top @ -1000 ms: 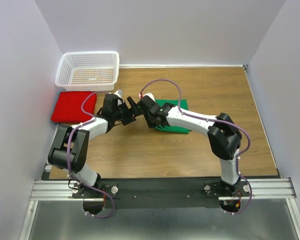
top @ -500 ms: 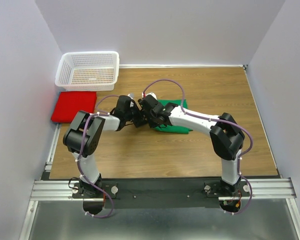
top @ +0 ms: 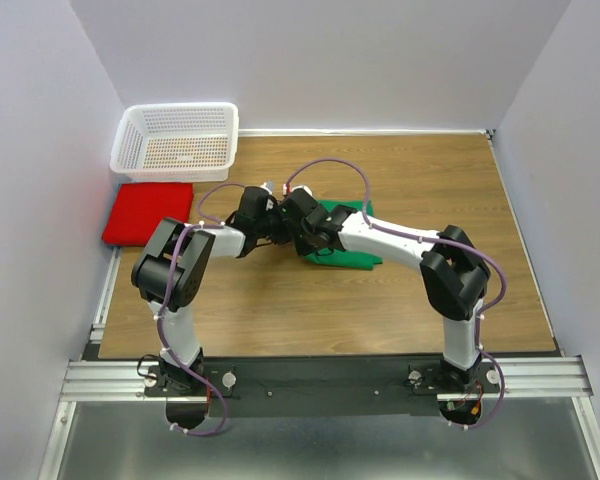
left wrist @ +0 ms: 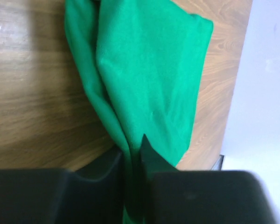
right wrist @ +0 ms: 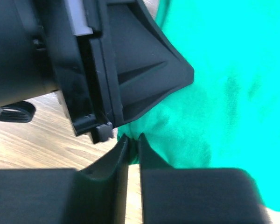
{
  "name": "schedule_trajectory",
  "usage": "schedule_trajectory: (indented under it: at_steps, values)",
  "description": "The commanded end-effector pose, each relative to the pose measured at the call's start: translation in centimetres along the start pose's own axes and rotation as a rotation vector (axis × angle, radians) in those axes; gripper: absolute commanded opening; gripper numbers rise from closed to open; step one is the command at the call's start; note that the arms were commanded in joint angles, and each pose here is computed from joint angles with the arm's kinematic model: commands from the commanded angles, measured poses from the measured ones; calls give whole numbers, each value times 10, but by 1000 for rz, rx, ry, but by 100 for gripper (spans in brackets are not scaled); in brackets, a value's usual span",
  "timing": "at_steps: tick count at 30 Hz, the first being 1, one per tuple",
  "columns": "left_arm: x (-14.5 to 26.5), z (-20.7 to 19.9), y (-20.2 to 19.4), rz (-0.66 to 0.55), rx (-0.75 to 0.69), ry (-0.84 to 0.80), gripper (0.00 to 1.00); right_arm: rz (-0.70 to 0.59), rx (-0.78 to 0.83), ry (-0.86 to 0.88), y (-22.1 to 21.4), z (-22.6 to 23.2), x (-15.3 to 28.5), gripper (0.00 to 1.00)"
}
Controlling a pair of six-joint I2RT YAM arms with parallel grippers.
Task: Fold and stack the t-shirts
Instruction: Neatly place the folded tshirt to the corner
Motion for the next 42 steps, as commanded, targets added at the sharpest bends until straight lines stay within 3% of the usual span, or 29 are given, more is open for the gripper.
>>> schedule_trajectory:
  at_steps: [1, 2, 3, 5, 9, 12, 17, 21, 29, 42]
  values:
    - [-2, -4, 9, -48, -103, 34, 16, -21, -20, 75, 4, 4, 15, 29]
    - [-1, -4, 10, -52, -121, 41, 8, -26, -25, 71, 5, 3, 17, 37]
    - [-1, -5, 12, -54, -137, 48, 4, -38, -27, 54, 5, 2, 20, 49]
    - [2, -10, 17, -56, -189, 86, 0, -71, -38, 24, 8, -4, 30, 62]
    - [5, -6, 26, -69, -310, 163, 0, -114, -49, -55, -1, -19, 50, 78]
    - [14, 1, 33, -65, -388, 316, 0, -136, -51, -187, -18, -40, 59, 87]
    - [44, 2, 61, -162, -524, 599, 0, -155, -82, -295, -44, -67, 75, 89]
    - [79, 5, 75, -206, -604, 787, 0, -186, -102, -391, -58, -80, 80, 96]
    - [137, 8, 95, -302, -699, 1053, 0, -173, -129, -345, -84, -83, 71, 100]
    - [183, 22, 147, -413, -625, 1388, 0, -214, -128, -281, -93, -89, 66, 100]
Point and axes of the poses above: each gripper's point midway between its finger pads, its own x axis back along the fingers, its own z axis along the line the jaws close on, y = z × x, the point moved 10 cm from there along x, back along the fingers, and after that the axes turned 3 degrees about x, right-handed, at the moved point
